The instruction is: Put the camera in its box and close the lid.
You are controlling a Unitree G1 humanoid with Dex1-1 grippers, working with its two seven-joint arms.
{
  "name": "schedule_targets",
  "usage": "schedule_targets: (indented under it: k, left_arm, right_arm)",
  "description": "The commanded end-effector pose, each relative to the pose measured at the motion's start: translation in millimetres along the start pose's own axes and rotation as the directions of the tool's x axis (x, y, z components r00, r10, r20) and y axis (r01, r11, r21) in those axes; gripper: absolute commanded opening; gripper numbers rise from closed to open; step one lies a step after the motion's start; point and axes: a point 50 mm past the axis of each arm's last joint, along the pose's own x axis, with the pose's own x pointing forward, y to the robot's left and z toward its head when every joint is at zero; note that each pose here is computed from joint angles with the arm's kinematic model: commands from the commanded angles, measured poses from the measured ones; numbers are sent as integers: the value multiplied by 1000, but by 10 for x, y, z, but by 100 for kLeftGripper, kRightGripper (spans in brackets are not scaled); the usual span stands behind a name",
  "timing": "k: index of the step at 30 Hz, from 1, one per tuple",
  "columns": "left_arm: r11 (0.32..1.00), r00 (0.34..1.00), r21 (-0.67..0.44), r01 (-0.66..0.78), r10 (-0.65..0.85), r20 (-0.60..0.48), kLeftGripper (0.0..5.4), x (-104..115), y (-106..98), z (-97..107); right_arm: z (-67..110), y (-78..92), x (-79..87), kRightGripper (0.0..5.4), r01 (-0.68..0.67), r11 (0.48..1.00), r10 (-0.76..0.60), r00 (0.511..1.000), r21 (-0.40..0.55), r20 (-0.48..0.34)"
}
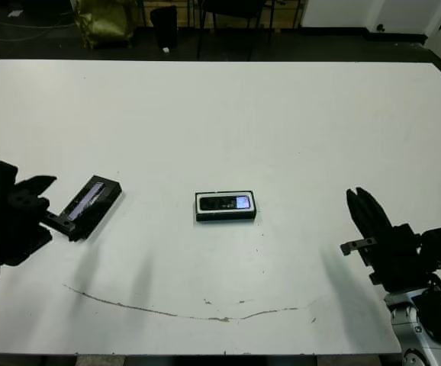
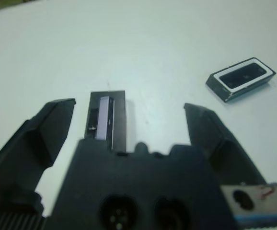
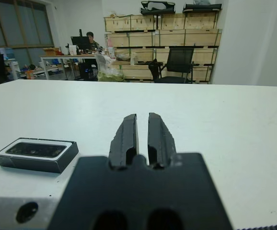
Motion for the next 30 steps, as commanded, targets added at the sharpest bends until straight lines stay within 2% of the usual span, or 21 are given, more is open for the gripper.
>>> schedule_targets:
  k: [1, 4, 6, 19, 25, 30]
  left_arm:
    - [999, 999, -51, -8, 6, -40, 538, 38, -26, -53]
    - [999, 999, -41, 0, -2, -51, 538, 46, -42, -47]
    - [1000, 999, -25, 8, -9, -54, 538, 51, -45, -42]
    - [1000, 995, 23, -19, 21, -94, 538, 85, -22, -72]
    - [999, 994, 9, -44, 44, -96, 538, 96, 24, -126]
    - [998, 993, -1, -56, 56, -104, 538, 112, 54, -161]
  right_arm:
    - [-22, -3, -29, 0, 3, 1000, -3, 999, 2, -38]
    - [-26, -4, -29, 0, 4, 1000, -4, 999, -3, -33]
    - [-5, 5, -35, 0, 16, 1000, -17, 998, -15, -60]
    - [-43, -18, -34, 0, 4, 1000, -4, 999, 3, -42]
    - [-15, 4, -48, 0, 9, 1000, -10, 999, -23, -47]
    - [5, 30, -52, 0, 17, 1000, -17, 999, 4, -40]
